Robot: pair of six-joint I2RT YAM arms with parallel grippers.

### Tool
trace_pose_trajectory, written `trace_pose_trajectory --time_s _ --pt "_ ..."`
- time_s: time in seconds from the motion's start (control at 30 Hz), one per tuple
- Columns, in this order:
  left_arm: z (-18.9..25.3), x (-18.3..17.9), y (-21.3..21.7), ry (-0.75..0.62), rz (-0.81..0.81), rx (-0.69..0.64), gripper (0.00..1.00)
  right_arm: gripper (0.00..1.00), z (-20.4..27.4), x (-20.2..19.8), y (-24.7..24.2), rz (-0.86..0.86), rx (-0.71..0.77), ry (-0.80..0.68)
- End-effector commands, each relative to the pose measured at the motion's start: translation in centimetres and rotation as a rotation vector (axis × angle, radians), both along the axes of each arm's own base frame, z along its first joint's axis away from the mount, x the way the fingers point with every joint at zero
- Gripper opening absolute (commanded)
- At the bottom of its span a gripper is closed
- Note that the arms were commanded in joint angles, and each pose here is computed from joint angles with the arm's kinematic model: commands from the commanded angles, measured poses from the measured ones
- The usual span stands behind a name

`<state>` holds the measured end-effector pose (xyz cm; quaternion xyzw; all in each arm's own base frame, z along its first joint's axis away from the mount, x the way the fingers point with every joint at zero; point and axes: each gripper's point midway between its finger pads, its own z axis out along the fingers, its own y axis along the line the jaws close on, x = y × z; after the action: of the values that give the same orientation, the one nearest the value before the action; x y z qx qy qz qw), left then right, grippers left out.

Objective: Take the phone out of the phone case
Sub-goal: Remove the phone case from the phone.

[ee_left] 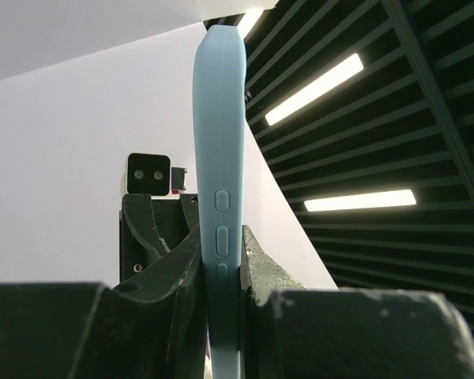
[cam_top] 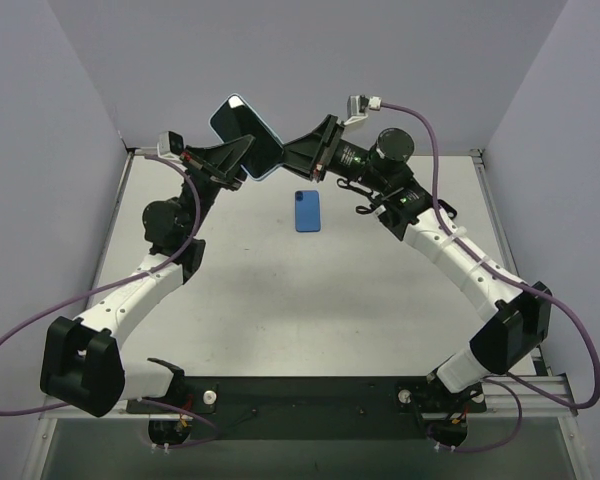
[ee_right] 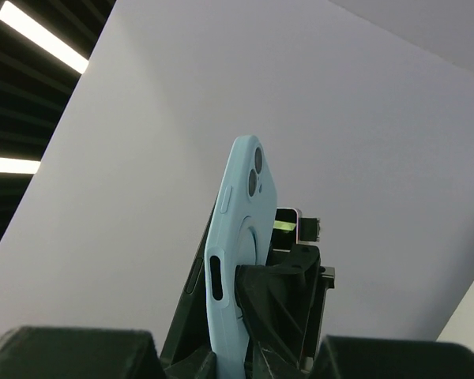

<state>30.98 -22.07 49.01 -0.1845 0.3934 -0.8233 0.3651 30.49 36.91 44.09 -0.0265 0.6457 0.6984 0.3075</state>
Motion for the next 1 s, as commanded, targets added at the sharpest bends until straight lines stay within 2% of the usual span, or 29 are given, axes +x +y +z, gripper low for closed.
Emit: trace_pose_trajectory --time_s 0.0,0.07,0.2,0.4,0.43,0.47,0.53,0.6,0.63,0.7,0.73,0.83,0.93,0.97 --pt "5.4 -15.8 -3.3 -0.507 -0.385 -0.006 0.00 0.13 -12.0 -2.5 5.7 0.251 -0.181 0.312" --pt "4.3 -15.4 -4.0 -0.477 -0.407 0.017 0.00 0.01 -11.5 -2.5 5.6 0.261 -0.161 0.283" --pt "1.5 -14.1 -5.1 -0.387 -0.434 0.063 0.00 0.00 -12.1 -1.8 4.1 0.193 -0.191 0.265" --pt "-3.7 -11.8 -7.3 -0.232 -0.473 0.174 0.02 0.00 -16.0 -0.1 -0.7 -0.007 -0.327 0.293" --pt "-4.3 -11.7 -7.5 -0.219 -0.480 0.191 0.06 0.00 -17.6 -0.2 -1.6 -0.028 -0.355 0.324" --pt "-5.0 -11.5 -7.8 -0.204 -0.488 0.205 0.11 0.00 -17.3 -0.3 -2.3 -0.048 -0.353 0.311" --pt "-6.9 -11.0 -8.3 -0.154 -0.497 0.231 0.31 0.00 -18.3 0.0 -3.7 -0.093 -0.371 0.327" --pt "-8.2 -10.7 -8.5 -0.125 -0.505 0.242 0.42 0.00 -19.1 -0.3 -4.8 -0.112 -0.382 0.338" --pt "-9.0 -10.5 -8.6 -0.102 -0.512 0.250 0.52 0.00 -19.5 -0.1 -5.3 -0.129 -0.389 0.347" --pt "-10.0 -10.3 -8.9 -0.081 -0.522 0.259 0.61 0.00 -20.3 -0.4 -6.2 -0.146 -0.398 0.363" --pt "-10.8 -10.1 -9.0 -0.057 -0.528 0.266 0.68 0.00 -20.4 -0.1 -6.7 -0.162 -0.399 0.365" --pt "-12.3 -9.9 -9.2 -0.022 -0.540 0.276 0.78 0.00 -21.0 0.0 -7.9 -0.193 -0.421 0.366" --pt "-13.6 -9.7 -9.5 0.002 -0.553 0.297 0.83 0.00 -21.4 0.4 -9.2 -0.239 -0.462 0.354" --pt "-14.4 -9.8 -9.6 0.017 -0.560 0.310 0.88 0.00 -21.2 0.8 -9.9 -0.268 -0.469 0.347"
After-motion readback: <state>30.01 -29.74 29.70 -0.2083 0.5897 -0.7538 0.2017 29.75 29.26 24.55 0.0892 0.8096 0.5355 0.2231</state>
